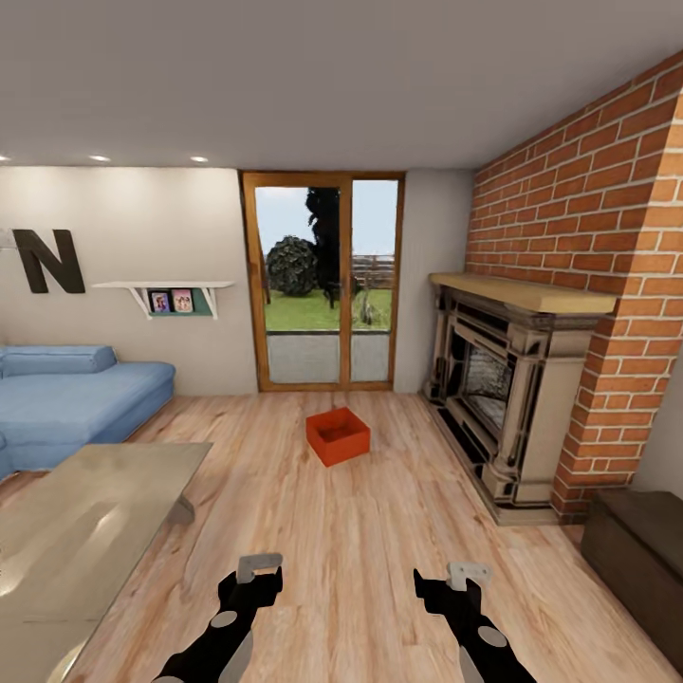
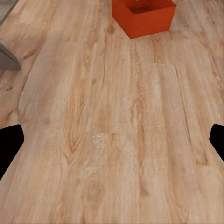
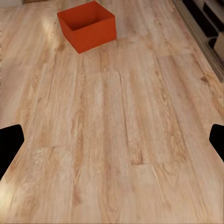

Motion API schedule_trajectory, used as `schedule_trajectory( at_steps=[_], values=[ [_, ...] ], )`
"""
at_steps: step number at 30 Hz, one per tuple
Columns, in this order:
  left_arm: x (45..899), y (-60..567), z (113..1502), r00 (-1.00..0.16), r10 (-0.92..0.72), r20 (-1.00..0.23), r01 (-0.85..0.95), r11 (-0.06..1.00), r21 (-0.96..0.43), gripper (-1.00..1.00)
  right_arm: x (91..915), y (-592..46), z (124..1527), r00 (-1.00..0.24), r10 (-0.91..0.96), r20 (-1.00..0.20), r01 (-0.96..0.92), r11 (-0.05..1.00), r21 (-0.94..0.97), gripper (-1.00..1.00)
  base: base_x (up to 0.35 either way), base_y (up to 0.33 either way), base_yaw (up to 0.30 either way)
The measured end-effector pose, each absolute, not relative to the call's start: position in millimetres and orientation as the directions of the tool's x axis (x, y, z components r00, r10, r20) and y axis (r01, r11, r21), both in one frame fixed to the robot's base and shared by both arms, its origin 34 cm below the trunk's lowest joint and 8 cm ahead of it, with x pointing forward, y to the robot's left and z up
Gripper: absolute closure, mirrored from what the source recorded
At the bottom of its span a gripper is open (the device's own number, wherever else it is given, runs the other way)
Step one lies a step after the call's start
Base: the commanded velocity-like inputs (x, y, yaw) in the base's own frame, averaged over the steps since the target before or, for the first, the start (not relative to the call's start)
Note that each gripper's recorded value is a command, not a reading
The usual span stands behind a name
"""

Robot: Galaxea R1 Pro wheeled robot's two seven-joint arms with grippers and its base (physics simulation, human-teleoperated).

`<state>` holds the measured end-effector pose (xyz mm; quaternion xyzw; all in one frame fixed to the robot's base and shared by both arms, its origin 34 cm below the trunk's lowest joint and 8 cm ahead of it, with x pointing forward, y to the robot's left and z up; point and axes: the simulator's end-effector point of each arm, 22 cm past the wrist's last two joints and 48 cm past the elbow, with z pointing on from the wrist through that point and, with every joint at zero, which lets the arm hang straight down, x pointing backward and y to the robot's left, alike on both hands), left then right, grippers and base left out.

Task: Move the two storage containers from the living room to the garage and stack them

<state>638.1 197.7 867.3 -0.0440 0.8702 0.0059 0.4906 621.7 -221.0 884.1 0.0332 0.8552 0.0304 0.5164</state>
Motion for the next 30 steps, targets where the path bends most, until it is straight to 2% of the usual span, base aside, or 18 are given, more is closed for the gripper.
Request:
schedule_trajectory(
  at_steps=[23,30],
  values=[
    [638.1,197.8,867.2,-0.515,-0.071,-0.854,-0.082,0.996,-0.033,-1.0,620.3,-220.1,881.4,-0.47,0.089,-0.878,0.025,0.996,0.087,-1.0,0.264,-0.232,0.256],
    [638.1,197.7,867.2,-0.515,-0.071,-0.854,-0.082,0.996,-0.033,-1.0,620.1,-220.1,881.3,-0.471,0.089,-0.878,0.025,0.996,0.087,-1.0,0.251,-0.255,0.186]
  ],
)
